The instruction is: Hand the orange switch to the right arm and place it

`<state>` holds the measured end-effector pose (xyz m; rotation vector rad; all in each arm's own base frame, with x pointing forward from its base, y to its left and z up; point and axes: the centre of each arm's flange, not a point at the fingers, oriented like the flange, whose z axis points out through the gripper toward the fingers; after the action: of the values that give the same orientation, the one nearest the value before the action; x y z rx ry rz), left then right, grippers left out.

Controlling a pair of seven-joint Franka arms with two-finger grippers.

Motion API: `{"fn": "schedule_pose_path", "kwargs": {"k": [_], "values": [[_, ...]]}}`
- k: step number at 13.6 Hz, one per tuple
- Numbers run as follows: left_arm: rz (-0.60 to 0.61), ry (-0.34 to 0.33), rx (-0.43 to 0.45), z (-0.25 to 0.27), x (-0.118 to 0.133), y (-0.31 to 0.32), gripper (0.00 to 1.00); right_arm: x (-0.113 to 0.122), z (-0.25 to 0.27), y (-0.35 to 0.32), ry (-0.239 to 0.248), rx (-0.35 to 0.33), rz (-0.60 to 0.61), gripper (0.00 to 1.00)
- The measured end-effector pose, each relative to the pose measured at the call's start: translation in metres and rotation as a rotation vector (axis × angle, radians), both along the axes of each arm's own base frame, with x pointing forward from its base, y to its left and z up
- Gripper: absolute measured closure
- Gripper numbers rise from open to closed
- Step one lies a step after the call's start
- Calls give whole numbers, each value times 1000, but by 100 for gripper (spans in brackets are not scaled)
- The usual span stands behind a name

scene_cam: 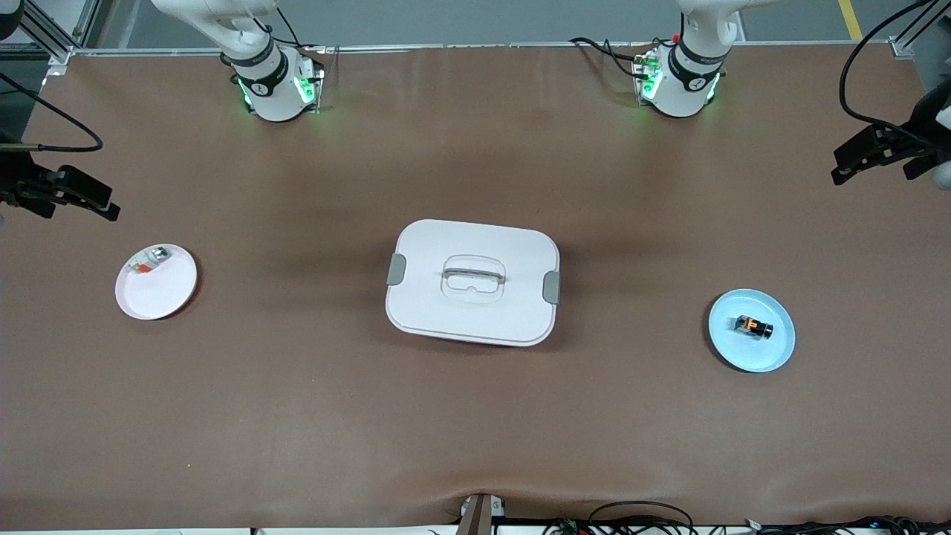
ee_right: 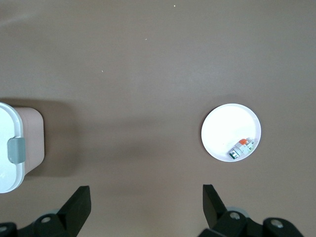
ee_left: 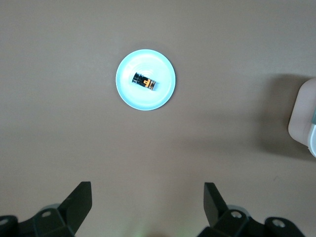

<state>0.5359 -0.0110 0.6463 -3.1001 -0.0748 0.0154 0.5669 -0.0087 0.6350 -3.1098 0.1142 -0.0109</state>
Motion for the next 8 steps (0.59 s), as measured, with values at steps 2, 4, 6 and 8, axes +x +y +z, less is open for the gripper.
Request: {"fn": "schedule_pose_path", "kwargs": {"k": [2,4,6,8], "values": [[3,24,-4,-13,7,2,0,0,1,-1,-3,0,-2,0],[5,42,-8,-23,14,5,0,0,2,-3,-7,0,-5,0],[12,31,-11,-26,19,10,0,0,2,-4,-7,0,-8,0],[30,1,-13,-30,26,21,0,0,2,-5,-7,0,-10,0]]}}
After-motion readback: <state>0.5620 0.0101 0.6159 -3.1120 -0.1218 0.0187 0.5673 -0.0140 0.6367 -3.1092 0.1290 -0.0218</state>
